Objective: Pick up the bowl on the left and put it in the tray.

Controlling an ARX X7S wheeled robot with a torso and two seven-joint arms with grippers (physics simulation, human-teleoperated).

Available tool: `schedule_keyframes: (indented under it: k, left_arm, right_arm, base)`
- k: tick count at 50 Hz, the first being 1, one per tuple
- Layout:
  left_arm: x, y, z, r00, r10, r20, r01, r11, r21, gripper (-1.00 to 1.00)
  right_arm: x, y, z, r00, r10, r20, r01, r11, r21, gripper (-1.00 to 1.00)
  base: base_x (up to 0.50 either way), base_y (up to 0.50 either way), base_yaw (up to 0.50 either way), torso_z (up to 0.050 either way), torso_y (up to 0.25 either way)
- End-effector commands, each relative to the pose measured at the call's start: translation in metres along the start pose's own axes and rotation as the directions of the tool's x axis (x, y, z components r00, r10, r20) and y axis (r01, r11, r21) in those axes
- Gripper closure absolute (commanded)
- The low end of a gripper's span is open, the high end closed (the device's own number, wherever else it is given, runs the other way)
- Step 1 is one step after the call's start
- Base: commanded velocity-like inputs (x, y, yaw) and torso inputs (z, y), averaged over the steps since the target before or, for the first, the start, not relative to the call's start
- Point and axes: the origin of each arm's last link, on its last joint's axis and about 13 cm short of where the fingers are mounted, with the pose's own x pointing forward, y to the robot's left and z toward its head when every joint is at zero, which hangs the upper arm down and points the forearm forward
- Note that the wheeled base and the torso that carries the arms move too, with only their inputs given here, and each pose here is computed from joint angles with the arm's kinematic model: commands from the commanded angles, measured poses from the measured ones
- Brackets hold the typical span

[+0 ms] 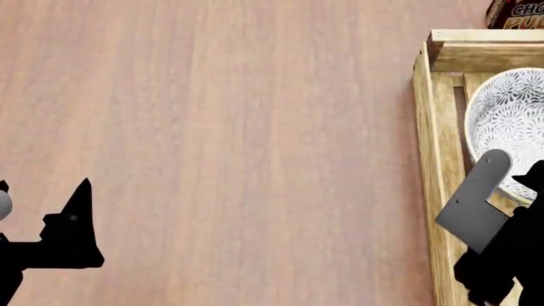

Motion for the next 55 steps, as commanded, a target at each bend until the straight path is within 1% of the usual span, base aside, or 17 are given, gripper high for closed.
schedule_keyframes:
  k: [1, 6, 11, 19, 21, 27, 32, 40, 42, 46, 48, 49, 50, 52, 53, 54, 55]
  left_arm:
    - [0.0, 0.0, 0.0, 1.0, -0.001, 0.001, 0.001, 1.0, 0.001, -1.0]
    - [-0.001, 0.0, 0.001, 1.0, -0.003, 0.004, 0.003, 1.0, -0.001, -1.0]
    - [-0.001, -0.001, 0.003, 1.0, -0.004, 0.008, 0.004, 1.0, 0.0, -1.0]
    - [-0.003, -0.001, 0.005, 1.0, -0.01, 0.018, 0.01, 1.0, -0.007, -1.0]
    - [-0.004, -0.001, 0.005, 1.0, -0.01, 0.019, 0.01, 1.0, -0.008, -1.0]
    - [-0.005, 0.001, 0.007, 1.0, -0.002, 0.023, 0.002, 1.0, -0.005, -1.0]
    - [-0.006, 0.0, 0.008, 1.0, -0.002, 0.027, 0.002, 1.0, -0.006, -1.0]
    - [-0.007, 0.002, 0.007, 1.0, 0.0, 0.026, 0.001, 1.0, -0.009, -1.0]
    - [-0.007, 0.002, 0.006, 1.0, 0.001, 0.026, 0.0, 1.0, -0.01, -1.0]
    - [-0.009, 0.004, 0.006, 0.999, -0.002, 0.04, 0.002, 1.0, -0.005, -1.0]
    - [-0.01, 0.005, 0.004, 0.999, -0.001, 0.044, 0.001, 1.0, -0.004, -1.0]
    - [-0.01, 0.005, 0.003, 0.999, 0.0, 0.046, 0.0, 1.0, -0.006, -1.0]
    - [-0.011, 0.006, 0.003, 0.999, 0.003, 0.051, -0.002, 1.0, -0.004, -1.0]
    - [-0.012, 0.007, 0.002, 0.998, 0.001, 0.058, -0.001, 1.0, -0.002, -1.0]
    - [-0.013, 0.008, 0.001, 0.998, 0.003, 0.062, -0.003, 1.0, -0.001, -1.0]
    - [-0.014, 0.008, 0.0, 0.998, 0.003, 0.07, -0.003, 1.0, 0.003, -1.0]
    - [-0.014, 0.01, -0.002, 0.997, 0.005, 0.071, -0.005, 1.0, 0.004, -1.0]
  right_arm:
    - [0.002, 0.003, -0.003, 1.0, 0.017, -0.014, -0.017, 1.0, -0.011, -1.0]
    - [-0.004, 0.0, 0.002, 1.0, 0.004, 0.004, -0.004, 1.0, -0.015, -1.0]
    - [-0.03, -0.022, 0.024, 0.996, -0.013, 0.093, 0.017, 0.999, -0.041, -1.0]
    - [-0.062, -0.046, 0.053, 0.978, -0.027, 0.208, 0.045, 0.996, -0.081, -1.0]
    - [-0.066, -0.046, 0.056, 0.975, -0.023, 0.222, 0.041, 0.996, -0.077, -1.0]
    - [-0.081, -0.046, 0.063, 0.965, 0.021, 0.262, 0.018, 0.989, -0.144, -1.0]
    - [-0.097, -0.048, 0.068, 0.955, 0.028, 0.296, 0.023, 0.986, -0.167, -1.0]
    - [-0.114, -0.034, 0.068, 0.933, -0.005, 0.359, 0.073, 0.982, -0.175, -1.0]
    - [-0.118, -0.031, 0.069, 0.924, -0.022, 0.381, 0.088, 0.984, -0.157, -1.0]
    - [-0.122, -0.014, 0.068, 0.887, -0.131, 0.442, 0.171, 0.984, -0.051, -1.0]
    - [-0.123, -0.005, 0.068, 0.861, -0.2, 0.467, 0.204, 0.978, 0.043, -1.0]
    - [-0.124, 0.005, 0.067, 0.835, -0.248, 0.491, 0.233, 0.968, 0.093, -1.0]
    - [-0.124, 0.012, 0.066, 0.829, -0.287, 0.481, 0.238, 0.958, 0.162, -1.0]
    - [-0.125, 0.021, 0.066, 0.803, -0.351, 0.481, 0.26, 0.933, 0.247, -1.0]
    - [-0.124, 0.026, 0.065, 0.805, -0.374, 0.46, 0.265, 0.921, 0.286, -1.0]
    - [-0.122, 0.035, 0.063, 0.793, -0.403, 0.456, 0.269, 0.904, 0.331, -1.0]
    - [-0.118, 0.048, 0.061, 0.777, -0.456, 0.433, 0.287, 0.87, 0.401, -1.0]
  base:
    - [0.0, 0.0, 0.0, 0.0, 0.0]
    - [0.0, 0.0, 0.0, 0.0, 0.0]
    - [0.0, 0.0, 0.0, 0.0, 0.0]
    - [0.0, 0.0, 0.0, 0.0, 0.0]
    - [0.0, 0.0, 0.0, 0.0, 0.0]
    - [0.0, 0.0, 0.0, 0.0, 0.0]
    - [0.0, 0.0, 0.0, 0.0, 0.0]
    - [0.0, 0.0, 0.0, 0.0, 0.0]
    - [0.0, 0.0, 0.0, 0.0, 0.0]
    - [0.0, 0.0, 0.0, 0.0, 0.0]
    - [0.0, 0.0, 0.0, 0.0, 0.0]
    - [0.0, 0.0, 0.0, 0.0, 0.0]
    - [0.0, 0.0, 0.0, 0.0, 0.0]
    - [0.0, 0.0, 0.0, 0.0, 0.0]
    - [0.0, 0.0, 0.0, 0.0, 0.0]
    - [0.0, 0.0, 0.0, 0.0, 0.0]
    - [0.0, 0.0, 0.0, 0.0, 0.0]
